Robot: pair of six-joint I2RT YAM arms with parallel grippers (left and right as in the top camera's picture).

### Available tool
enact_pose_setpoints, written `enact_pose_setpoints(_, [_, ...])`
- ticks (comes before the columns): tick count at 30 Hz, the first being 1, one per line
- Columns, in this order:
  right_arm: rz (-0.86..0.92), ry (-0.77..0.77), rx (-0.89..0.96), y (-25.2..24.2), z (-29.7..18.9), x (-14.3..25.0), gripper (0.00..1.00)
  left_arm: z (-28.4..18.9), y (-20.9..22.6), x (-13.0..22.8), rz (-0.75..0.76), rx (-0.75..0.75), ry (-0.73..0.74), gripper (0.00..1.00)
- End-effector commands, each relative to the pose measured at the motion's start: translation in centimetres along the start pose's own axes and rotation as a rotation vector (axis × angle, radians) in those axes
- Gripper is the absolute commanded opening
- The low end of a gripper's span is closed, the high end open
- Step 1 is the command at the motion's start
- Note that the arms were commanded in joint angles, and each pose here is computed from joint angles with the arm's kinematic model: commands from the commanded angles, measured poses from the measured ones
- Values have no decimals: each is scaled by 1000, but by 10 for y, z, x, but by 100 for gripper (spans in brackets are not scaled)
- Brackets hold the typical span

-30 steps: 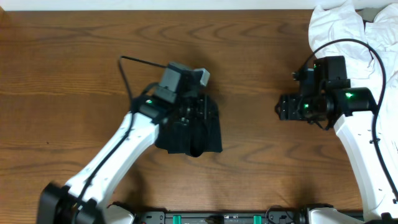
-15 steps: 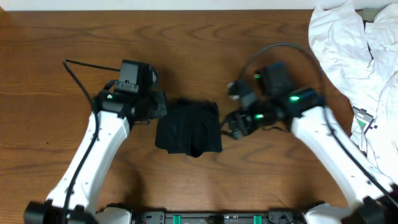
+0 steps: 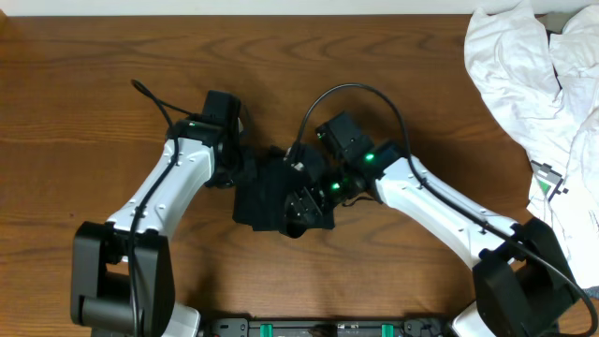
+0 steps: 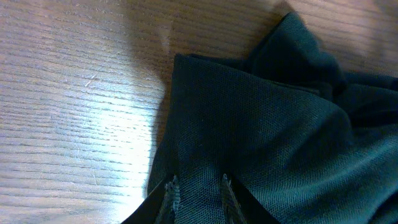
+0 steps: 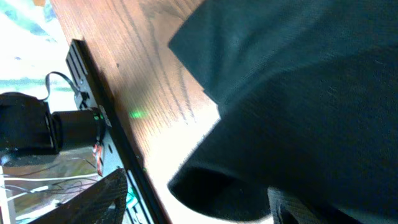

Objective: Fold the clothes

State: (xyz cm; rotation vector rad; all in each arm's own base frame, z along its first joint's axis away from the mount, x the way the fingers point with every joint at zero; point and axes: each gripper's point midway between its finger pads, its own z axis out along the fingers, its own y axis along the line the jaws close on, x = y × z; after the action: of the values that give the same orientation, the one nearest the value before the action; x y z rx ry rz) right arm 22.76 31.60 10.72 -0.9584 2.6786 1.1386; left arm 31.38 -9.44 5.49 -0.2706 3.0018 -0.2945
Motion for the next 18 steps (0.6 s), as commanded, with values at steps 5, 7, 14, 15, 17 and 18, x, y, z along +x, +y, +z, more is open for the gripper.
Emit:
enact_pose_setpoints(5, [130,-12,148,-16,9,0,54,5,6,3,9,-25,16,26])
enact_pose_setpoints(7, [159,-20,215,-26,9,1,50,5,7,4,9,-27,19,26])
enact_pose_setpoints(14, [176,-5,271,-40,14,5,1,5,8,8,5,-32,37,27])
enact_pose_setpoints(15, [181,-13,298,-45,11,4,1,5,8,9,5,-32,43,28])
enact_pose_setpoints(17, [202,-36,373,-62,-3,2,1,5,9,14,1,-34,61,33])
enact_pose_setpoints(18, [224,-50,421,-73,-15,2,1,4,10,16,0,-36,73,33])
